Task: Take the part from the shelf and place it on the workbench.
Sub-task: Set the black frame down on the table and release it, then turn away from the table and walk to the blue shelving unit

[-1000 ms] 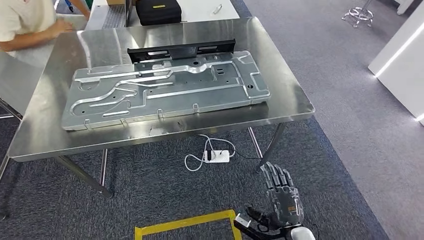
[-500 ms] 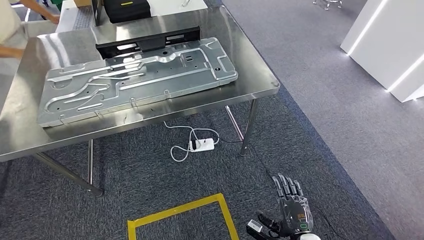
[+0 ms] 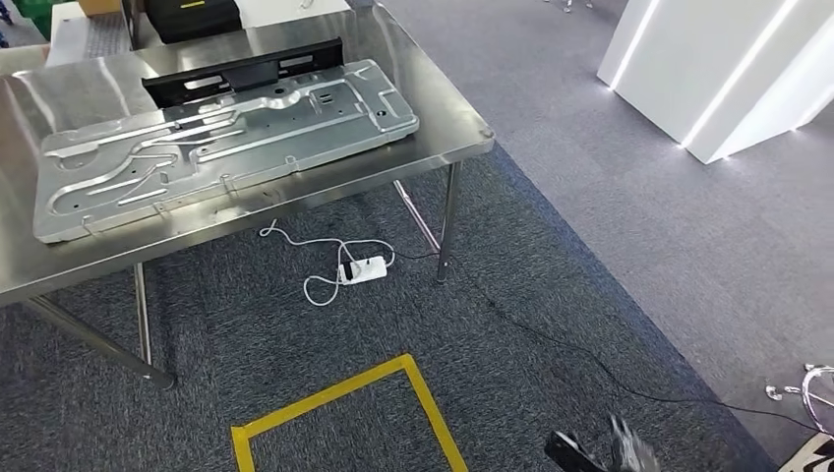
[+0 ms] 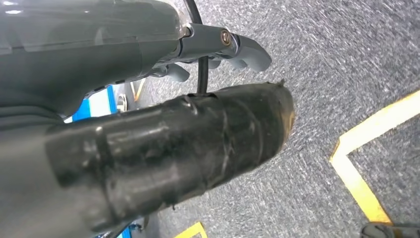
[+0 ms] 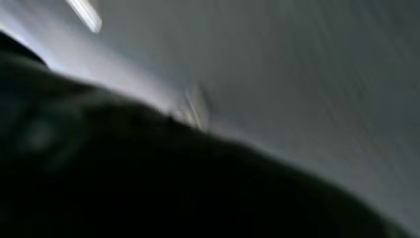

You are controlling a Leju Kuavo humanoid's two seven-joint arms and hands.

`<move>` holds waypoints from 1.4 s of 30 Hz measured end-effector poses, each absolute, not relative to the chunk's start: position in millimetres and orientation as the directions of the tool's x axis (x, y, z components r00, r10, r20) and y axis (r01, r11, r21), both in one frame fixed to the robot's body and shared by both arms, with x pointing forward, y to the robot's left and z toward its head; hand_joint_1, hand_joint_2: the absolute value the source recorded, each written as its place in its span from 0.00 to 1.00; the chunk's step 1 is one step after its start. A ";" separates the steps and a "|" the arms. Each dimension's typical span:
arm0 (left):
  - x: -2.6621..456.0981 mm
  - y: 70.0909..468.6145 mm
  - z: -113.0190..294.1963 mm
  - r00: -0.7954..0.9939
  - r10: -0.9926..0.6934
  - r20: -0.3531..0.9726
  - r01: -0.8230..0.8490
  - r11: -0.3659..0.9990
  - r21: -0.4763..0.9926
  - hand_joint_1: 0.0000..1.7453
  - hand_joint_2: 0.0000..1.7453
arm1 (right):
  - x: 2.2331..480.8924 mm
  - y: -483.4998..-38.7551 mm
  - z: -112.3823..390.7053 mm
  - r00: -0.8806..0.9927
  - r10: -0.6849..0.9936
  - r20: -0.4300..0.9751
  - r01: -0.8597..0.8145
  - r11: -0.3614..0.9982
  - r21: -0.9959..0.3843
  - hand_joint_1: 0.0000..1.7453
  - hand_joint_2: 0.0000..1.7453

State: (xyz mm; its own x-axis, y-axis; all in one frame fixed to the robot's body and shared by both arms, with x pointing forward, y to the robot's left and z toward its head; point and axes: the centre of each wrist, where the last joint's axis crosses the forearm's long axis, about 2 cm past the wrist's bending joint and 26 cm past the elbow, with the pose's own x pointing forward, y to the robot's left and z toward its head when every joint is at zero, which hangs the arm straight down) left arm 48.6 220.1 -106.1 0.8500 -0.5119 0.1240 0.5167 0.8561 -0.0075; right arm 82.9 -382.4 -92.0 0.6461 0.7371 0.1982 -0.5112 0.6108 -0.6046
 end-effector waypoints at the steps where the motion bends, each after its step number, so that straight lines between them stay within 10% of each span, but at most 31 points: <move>1: 49.3 216.1 -105.5 0.852 -0.510 0.115 0.513 0.858 0.002 0.00 0.00 | 73.9 -380.5 -96.0 0.728 0.665 0.164 -0.514 0.689 -0.512 0.00 0.00; 13: 51.3 174.3 -97.3 0.961 -0.270 0.051 0.272 0.962 -0.032 0.00 0.00 | 58.3 -266.5 -108.9 0.737 0.675 -0.043 -0.674 0.738 0.036 0.00 0.00; 42: 52.4 167.0 -95.5 0.960 -0.269 0.075 0.275 0.958 -0.081 0.00 0.00 | 64.9 -263.1 -108.0 0.679 0.733 -0.043 -0.734 0.679 -0.007 0.00 0.00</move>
State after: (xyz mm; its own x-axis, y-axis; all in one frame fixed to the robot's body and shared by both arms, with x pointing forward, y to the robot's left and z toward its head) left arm 52.4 167.0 -95.5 0.9602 -0.2690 0.0754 0.2748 0.9581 -0.0808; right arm 64.9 -263.1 -108.0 0.6788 0.7330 -0.0433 -0.7339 0.6792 -0.0069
